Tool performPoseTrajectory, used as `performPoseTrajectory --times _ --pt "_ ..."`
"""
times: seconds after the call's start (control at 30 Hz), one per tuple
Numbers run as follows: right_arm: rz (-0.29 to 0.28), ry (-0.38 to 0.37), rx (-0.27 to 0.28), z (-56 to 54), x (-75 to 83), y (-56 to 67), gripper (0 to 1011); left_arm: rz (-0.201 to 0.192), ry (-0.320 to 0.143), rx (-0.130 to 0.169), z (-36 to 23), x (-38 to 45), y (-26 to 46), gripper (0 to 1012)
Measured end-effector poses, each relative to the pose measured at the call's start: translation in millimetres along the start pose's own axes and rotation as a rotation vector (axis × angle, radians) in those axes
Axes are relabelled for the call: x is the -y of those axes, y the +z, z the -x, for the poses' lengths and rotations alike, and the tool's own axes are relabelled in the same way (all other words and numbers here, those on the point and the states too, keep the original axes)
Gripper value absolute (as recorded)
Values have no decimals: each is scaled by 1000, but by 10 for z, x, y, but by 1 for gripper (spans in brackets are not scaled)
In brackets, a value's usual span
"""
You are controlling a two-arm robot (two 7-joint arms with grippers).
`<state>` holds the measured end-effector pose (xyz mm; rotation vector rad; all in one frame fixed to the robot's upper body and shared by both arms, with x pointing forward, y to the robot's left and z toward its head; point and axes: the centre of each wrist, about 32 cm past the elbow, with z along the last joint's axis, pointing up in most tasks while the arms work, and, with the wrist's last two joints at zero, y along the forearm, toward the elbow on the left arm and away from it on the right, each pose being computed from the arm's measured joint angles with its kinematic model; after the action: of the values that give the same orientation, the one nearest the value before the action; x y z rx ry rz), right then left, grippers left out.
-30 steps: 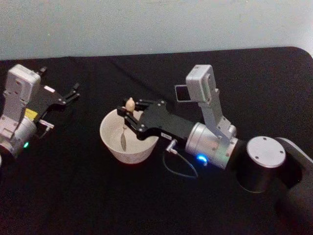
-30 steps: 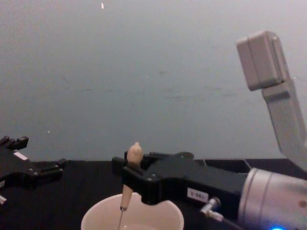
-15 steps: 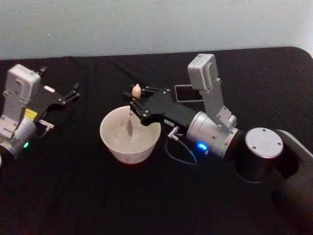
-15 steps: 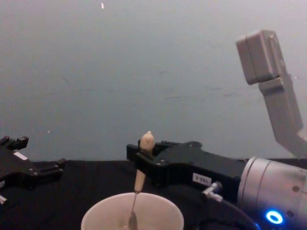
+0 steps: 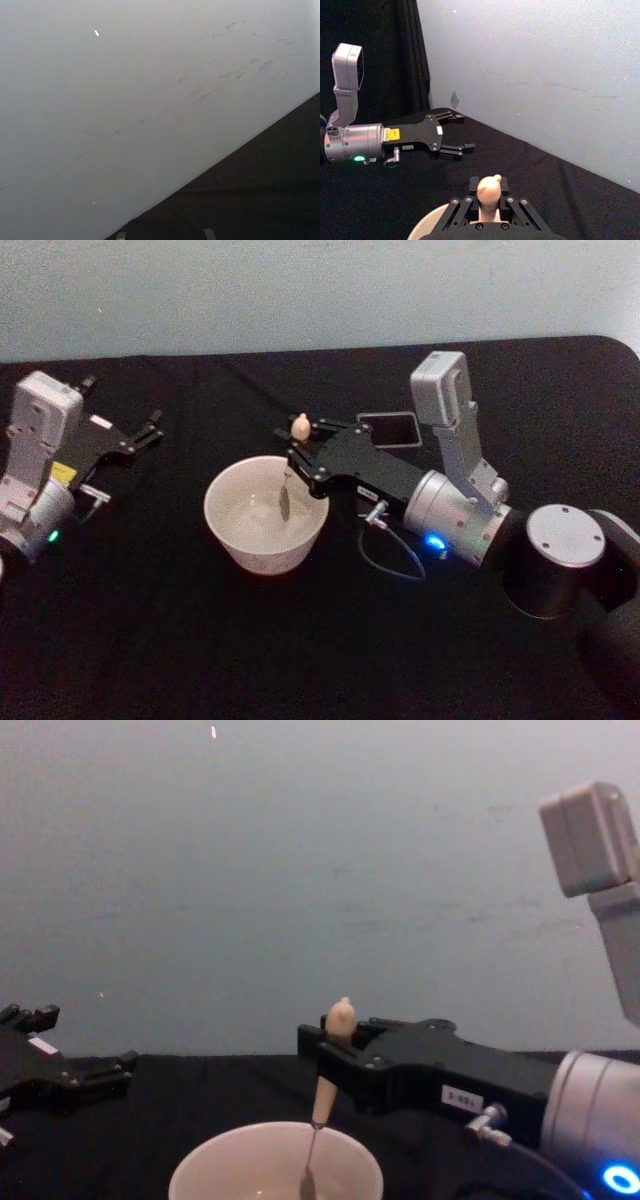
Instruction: Pick up the stirring spoon with one hand, stir inside the cup, then place it back in its original position.
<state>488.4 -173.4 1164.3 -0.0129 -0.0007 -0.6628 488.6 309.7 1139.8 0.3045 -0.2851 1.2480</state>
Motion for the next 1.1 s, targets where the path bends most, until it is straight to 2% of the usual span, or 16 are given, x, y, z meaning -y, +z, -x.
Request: performPoseTrajectory --times 0.4,0.67,0.93,1.1 --pt "10 20 -11 26 150 13 213 0 0 0 0 0 0 1001" --pt "13 61 -23 94 217 22 214 0 0 0 0 0 0 1001" --pt "10 96 -29 174 183 25 213 0 0 0 0 0 0 1001" --pt "5 102 -22 204 100 17 213 0 0 0 0 0 0 1001"
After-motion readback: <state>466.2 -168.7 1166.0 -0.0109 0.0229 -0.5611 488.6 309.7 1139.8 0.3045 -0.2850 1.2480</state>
